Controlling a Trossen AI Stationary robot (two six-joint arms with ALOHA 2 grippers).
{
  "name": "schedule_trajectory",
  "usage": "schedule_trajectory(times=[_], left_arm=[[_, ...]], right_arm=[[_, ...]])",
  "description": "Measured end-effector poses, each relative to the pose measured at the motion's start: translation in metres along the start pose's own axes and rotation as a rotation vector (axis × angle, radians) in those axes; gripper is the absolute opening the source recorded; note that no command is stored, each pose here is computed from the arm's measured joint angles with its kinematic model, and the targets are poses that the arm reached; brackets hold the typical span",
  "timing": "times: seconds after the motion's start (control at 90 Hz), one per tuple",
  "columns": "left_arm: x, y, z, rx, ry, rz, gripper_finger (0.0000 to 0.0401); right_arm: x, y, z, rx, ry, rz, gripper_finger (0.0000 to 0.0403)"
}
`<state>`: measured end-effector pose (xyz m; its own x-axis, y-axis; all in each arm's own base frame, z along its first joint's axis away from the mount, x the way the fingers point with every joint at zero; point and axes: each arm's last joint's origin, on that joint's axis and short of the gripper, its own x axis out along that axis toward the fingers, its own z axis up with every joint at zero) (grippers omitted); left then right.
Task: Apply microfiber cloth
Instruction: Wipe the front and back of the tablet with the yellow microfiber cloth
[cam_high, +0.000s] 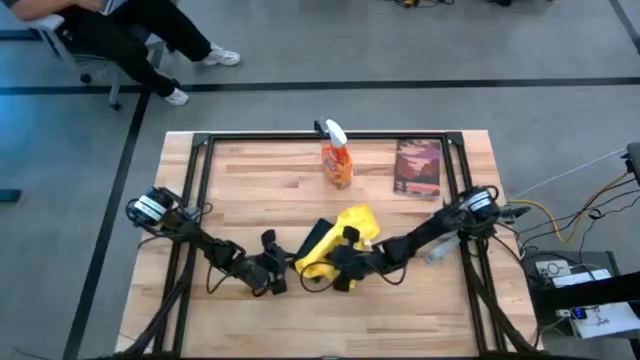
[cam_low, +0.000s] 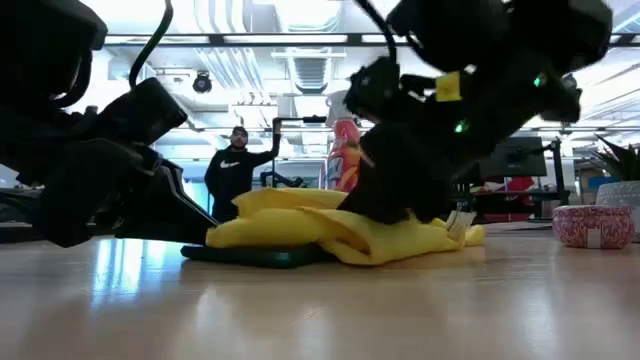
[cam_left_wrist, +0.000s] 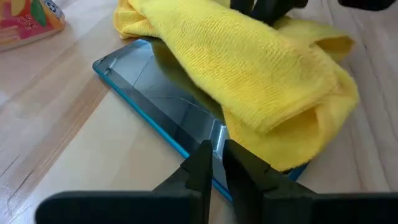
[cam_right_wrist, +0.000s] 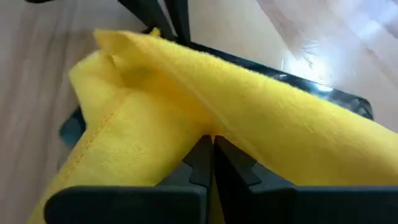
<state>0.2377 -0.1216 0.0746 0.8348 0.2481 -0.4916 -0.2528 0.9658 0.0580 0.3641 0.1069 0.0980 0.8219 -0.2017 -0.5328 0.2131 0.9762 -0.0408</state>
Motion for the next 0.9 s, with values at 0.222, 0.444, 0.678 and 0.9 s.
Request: schedule_trajectory(times=[0.222, 0.444, 0.678, 0.9], left_arm=[[0.0, 0.0, 0.0, 0.0, -0.002, 0.001, 0.0029], [0.0, 0.0, 0.0, 0.001, -0.002, -0.001, 0.0029], [-0.005, -0.003, 0.002, 0.013, -0.014, -0.015, 0.0029], [-0.028, -0.016, 0.011, 0.069, -0.082, -0.069, 0.0029]], right_arm=[[0.031, -0.011, 0.011, -0.002, -0.032, -0.05, 0.0], [0.05, -0.012, 0.034, -0.043, -0.066, 0.025, 0.0], [0.076, -0.019, 0.027, 0.043, -0.167, 0.136, 0.0], [0.087, -0.026, 0.018, 0.086, -0.215, 0.126, 0.0]])
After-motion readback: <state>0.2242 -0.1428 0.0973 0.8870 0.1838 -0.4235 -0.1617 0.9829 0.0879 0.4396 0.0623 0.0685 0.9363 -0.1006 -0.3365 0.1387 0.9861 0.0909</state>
